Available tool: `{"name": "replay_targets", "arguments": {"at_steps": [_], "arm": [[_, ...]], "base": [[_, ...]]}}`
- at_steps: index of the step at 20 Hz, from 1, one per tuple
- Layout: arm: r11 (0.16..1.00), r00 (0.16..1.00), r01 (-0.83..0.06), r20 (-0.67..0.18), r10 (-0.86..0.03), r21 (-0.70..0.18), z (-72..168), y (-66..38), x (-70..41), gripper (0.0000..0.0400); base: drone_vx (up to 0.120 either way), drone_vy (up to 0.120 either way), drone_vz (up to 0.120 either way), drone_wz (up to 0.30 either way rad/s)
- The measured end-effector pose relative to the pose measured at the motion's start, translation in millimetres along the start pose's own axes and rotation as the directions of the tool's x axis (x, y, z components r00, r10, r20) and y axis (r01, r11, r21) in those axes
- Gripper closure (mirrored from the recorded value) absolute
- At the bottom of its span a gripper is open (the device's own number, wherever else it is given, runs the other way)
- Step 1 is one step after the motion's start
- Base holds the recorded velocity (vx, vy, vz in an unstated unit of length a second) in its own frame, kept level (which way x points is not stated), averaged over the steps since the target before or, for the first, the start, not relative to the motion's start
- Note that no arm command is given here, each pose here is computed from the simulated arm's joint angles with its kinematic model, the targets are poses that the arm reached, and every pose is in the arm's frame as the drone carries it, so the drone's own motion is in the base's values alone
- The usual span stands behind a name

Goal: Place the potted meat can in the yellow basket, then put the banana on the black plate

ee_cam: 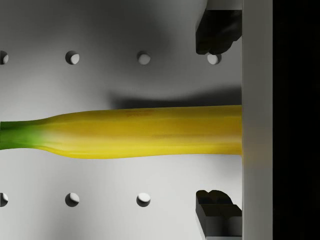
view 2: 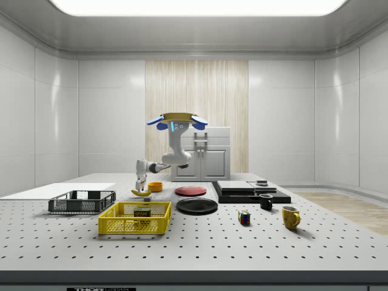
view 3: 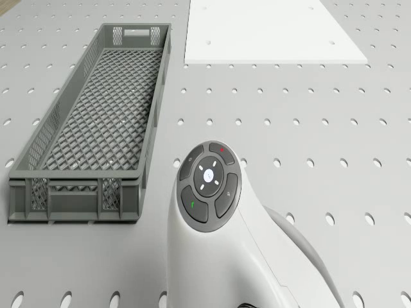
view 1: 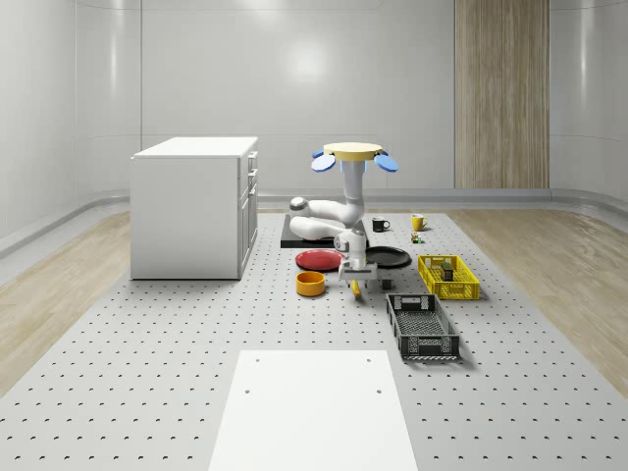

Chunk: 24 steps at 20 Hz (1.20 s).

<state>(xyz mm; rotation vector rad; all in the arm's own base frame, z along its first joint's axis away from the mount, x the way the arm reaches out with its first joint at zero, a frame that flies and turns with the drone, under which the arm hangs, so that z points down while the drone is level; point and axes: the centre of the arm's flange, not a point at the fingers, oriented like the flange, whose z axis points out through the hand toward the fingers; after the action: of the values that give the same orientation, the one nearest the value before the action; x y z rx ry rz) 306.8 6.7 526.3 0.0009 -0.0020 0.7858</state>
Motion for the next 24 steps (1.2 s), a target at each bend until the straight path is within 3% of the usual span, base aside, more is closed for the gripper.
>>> {"name": "replay_targets", "arguments": {"at_steps": [11,12,15,17,19,24], "arm": [[1.0,1.0,0.0,0.0,0.0,0.0,29,4.7,4.7,0.0],[1.0,1.0,0.0,0.0,0.0,0.0,31,4.8,4.8,0.002],[1.0,1.0,0.0,0.0,0.0,0.0,35,5.0,5.1,0.0141],[1.0,1.0,0.0,0.0,0.0,0.0,36,5.1,5.1,0.0184],[1.0,1.0,0.001,0.0,-0.001,0.0,37,5.1,5.2,0.0207],[1.0,1.0,0.018,-0.004,-0.018,-0.002,29,5.3,5.5,0.021]], "base": [[0.0,0.0,0.0,0.0],[0.0,0.0,0.0,0.0],[0.0,0.0,0.0,0.0],[0.0,0.0,0.0,0.0],[0.0,0.0,0.0,0.0],[0.0,0.0,0.0,0.0]]}}
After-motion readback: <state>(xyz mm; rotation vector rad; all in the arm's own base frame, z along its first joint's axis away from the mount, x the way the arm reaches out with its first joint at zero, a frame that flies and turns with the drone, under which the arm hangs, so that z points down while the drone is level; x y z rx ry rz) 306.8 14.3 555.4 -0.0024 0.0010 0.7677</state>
